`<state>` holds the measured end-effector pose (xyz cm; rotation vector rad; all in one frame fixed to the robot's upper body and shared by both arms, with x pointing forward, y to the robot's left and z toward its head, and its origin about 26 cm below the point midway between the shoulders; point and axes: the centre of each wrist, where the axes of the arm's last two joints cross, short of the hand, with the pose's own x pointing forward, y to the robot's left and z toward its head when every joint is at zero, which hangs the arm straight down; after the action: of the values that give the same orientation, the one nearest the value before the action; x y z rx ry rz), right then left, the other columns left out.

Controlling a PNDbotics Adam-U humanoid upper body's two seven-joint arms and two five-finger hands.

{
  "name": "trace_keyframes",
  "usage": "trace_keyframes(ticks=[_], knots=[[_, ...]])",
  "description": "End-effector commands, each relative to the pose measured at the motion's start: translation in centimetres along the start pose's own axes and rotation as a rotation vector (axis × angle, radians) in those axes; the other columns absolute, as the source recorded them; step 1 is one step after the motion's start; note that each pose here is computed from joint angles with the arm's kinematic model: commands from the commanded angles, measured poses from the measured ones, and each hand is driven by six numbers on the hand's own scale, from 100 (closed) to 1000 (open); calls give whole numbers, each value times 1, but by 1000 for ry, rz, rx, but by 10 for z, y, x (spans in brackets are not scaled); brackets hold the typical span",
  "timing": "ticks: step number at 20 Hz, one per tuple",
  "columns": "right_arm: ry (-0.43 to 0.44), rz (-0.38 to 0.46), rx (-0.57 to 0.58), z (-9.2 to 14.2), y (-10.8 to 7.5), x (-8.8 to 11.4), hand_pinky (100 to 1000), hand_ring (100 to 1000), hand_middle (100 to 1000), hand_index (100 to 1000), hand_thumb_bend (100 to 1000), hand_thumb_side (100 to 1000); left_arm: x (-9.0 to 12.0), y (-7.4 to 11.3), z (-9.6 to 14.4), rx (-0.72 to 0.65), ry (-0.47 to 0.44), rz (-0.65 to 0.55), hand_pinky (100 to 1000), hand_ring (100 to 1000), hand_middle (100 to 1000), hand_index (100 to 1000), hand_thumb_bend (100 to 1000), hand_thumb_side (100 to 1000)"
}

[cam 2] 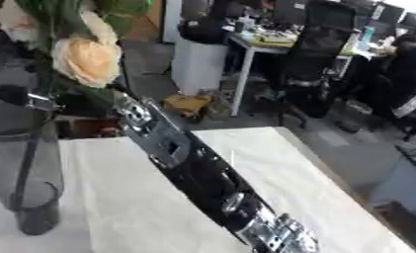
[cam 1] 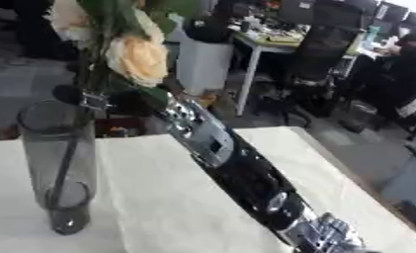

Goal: Arrange flowers into the vase.

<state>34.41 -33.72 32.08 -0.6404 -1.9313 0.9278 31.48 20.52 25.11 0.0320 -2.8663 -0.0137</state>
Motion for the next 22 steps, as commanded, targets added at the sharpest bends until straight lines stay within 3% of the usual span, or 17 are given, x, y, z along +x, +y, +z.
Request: trace_keyframes(ticks=[1, 22], knots=[[-10, 63, -20, 6, -17, 8, 1000, 1000, 744, 990, 731, 891, 4, 1, -4, -11, -22, -3, 640, 950, 963, 952, 100, 1000], [34, 81, -46, 21, -17, 1, 1000, 1000, 754, 989, 737, 884, 4, 3, -4, -7, -20, -18, 643, 950, 964, 952, 100, 1000]])
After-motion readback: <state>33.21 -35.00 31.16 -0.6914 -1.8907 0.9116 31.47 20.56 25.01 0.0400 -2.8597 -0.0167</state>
